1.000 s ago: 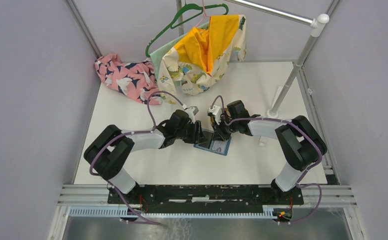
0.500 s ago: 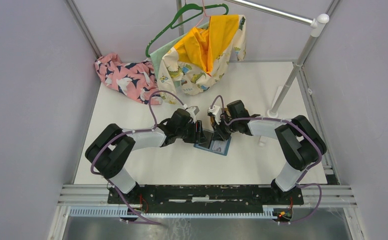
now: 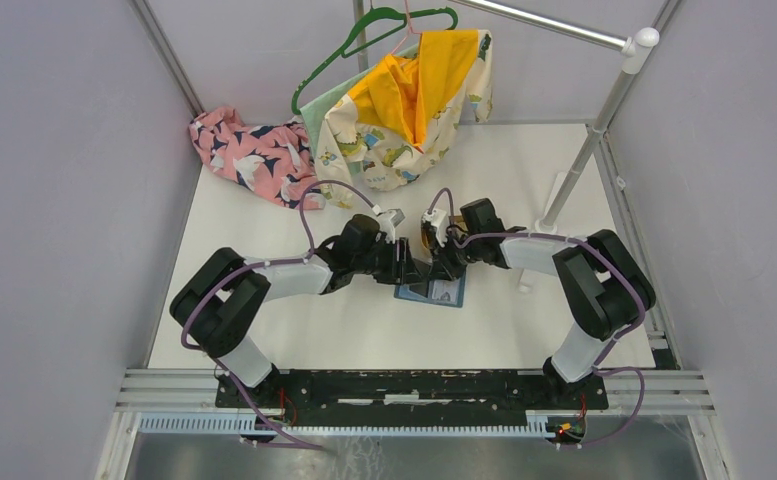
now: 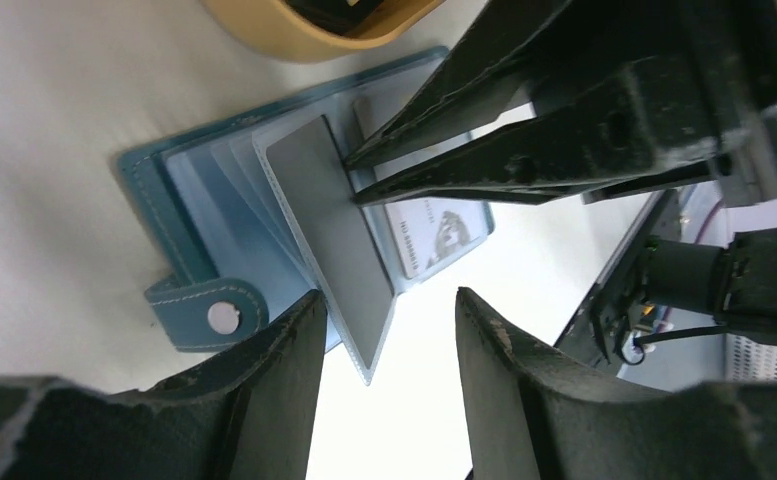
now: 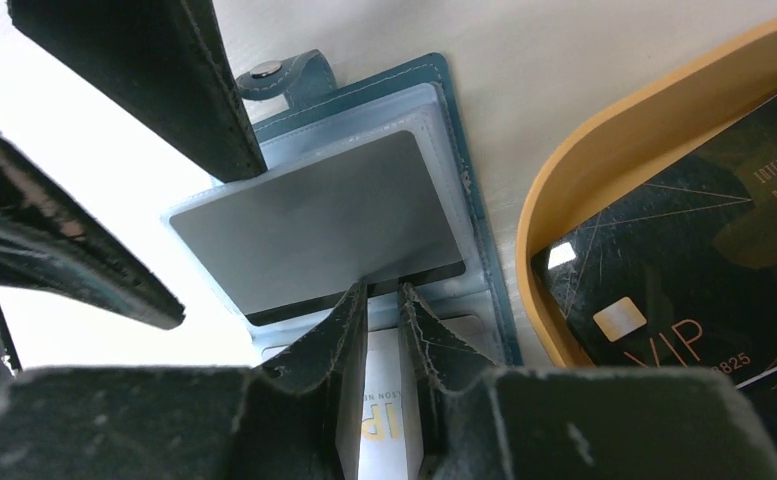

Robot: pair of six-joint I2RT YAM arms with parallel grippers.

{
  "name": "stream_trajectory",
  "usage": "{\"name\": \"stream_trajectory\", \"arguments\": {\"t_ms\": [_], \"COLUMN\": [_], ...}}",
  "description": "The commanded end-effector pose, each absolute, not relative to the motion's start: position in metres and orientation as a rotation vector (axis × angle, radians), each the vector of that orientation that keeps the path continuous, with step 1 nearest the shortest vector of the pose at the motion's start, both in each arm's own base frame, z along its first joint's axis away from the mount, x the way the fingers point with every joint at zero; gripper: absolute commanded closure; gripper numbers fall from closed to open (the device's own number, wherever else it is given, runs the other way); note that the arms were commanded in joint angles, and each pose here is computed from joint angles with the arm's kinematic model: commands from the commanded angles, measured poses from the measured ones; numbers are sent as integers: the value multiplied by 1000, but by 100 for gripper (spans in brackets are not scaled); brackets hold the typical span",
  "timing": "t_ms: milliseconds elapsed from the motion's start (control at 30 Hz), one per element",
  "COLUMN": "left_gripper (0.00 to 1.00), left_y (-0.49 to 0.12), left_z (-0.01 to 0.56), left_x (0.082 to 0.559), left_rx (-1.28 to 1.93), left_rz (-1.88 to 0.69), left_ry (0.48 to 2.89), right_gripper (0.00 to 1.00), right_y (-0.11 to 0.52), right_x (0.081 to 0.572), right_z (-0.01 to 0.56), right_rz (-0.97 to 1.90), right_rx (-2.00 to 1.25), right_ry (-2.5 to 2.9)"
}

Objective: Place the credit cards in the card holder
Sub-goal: Insert the credit card into the card holder.

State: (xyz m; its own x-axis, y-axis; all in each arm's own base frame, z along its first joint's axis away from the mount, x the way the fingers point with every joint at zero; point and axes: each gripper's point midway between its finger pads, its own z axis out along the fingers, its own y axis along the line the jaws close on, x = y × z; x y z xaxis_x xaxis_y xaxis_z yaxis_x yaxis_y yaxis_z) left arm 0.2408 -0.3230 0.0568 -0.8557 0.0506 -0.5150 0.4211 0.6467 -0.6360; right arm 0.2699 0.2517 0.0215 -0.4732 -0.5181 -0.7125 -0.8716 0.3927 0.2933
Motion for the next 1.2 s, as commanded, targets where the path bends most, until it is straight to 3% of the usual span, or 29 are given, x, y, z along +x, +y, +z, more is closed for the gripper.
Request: {"name": "stream_trajectory", "arguments": {"t_ms": [0,333,733,1167], "left_gripper": [44,43,41,38], "left_y": [-343,-351,-364,-382], "left_z": [99,100,98,95], "left_x": [242,242,242,239], "left_rx": [366,371,382,416], "left_rz": [-1277,-1338,-1416,-1457], "left_ry": [2265,2259,2251,2250], "right_gripper": [77,75,65,54], "right_y": [258,254,235,230], "right_x": [272,275,289,285], "right_z": [41,57,73,72], "right_rz": [955,1001,999,1187], "right_rx": [-1193,-1172,-1063,-887], "right_ry": [2060,2014,2006,2049]}}
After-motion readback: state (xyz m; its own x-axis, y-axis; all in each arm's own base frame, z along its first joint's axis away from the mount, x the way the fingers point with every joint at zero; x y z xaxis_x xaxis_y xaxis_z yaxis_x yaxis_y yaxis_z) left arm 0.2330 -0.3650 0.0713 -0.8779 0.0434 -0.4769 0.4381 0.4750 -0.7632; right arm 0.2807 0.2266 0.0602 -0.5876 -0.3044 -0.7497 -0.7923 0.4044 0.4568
